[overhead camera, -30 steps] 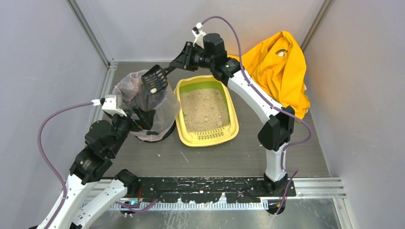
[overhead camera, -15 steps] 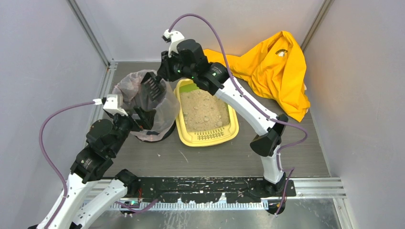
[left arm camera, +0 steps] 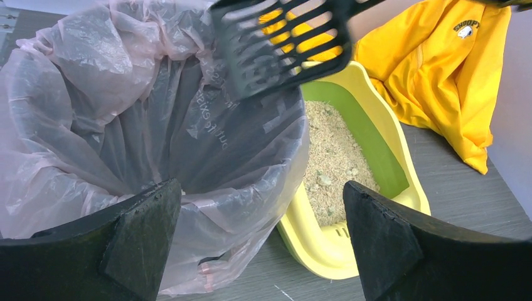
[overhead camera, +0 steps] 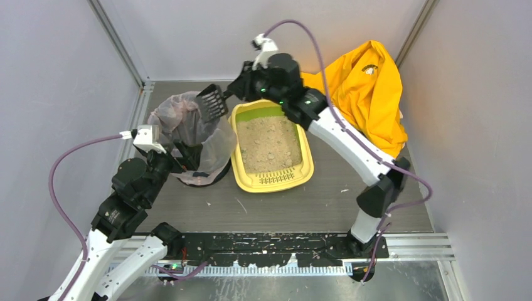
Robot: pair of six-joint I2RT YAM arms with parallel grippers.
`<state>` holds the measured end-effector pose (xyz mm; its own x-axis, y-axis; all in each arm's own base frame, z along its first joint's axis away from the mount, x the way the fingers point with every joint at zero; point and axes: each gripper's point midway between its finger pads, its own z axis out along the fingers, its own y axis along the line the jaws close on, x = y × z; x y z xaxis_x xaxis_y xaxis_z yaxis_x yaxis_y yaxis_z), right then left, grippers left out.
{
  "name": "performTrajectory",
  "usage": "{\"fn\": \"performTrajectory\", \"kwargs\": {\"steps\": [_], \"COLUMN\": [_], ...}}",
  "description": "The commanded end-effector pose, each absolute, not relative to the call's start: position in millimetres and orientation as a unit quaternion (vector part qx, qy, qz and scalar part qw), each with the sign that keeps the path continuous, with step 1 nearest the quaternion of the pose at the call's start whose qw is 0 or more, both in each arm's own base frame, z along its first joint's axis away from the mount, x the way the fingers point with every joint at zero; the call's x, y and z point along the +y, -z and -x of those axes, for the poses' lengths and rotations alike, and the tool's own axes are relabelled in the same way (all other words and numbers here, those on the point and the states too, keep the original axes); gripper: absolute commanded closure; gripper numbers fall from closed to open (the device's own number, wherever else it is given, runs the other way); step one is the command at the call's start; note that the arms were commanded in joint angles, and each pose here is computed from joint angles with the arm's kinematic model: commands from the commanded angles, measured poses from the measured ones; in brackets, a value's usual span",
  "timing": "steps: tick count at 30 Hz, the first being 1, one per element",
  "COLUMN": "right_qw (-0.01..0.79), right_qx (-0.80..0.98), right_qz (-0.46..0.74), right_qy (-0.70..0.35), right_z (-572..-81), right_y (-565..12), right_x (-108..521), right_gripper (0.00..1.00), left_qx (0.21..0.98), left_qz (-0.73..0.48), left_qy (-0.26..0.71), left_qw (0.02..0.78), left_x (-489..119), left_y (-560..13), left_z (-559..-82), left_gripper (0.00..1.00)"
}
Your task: Clean the litter box
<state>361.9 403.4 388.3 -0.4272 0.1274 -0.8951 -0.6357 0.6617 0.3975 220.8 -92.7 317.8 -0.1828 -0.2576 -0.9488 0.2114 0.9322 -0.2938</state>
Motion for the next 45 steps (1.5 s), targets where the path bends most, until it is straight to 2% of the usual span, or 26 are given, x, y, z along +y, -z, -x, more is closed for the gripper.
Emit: {"fn": "performTrajectory", "kwargs": {"steps": [1, 8, 11, 18, 37, 45], "right_qw": [0.586, 0.548, 0.532, 0.494, 0.509, 0.505], "right_qx": [0.680, 0.749, 0.780, 0.826, 0.858, 0.862], "right_qz": [0.079, 0.000, -0.005, -0.002, 0.026, 0.031], "right_qy": [-0.433, -0.373, -0.329, -0.270, -0.057, -0.025], "right_z": [-367, -390, -390, -402, -430, -445], "right_y": [-472, -380, -340, -293, -265, -256], "right_x": [322, 233, 216, 206, 208, 208], "right_gripper": [0.99, 0.99, 0.99, 0.99, 0.99, 0.99], "left_qx": [0.730, 0.729, 0.730, 0.733, 0.733, 0.733], "left_qz": [0.020, 0.020, 0.019, 0.014, 0.014, 0.013], "left_qy": [0.180, 0.180, 0.179, 0.184, 0.185, 0.186], "left_qw": [0.659, 0.660, 0.659, 0.655, 0.655, 0.655], "left_x": [-89, -90, -91, -95, -94, -95], "left_y": [-334, -337, -336, -335, -332, -332], "left_z": [-222, -224, -226, -227, -225, -226], "left_gripper": [0.00, 0.00, 0.00, 0.00, 0.00, 0.00]}}
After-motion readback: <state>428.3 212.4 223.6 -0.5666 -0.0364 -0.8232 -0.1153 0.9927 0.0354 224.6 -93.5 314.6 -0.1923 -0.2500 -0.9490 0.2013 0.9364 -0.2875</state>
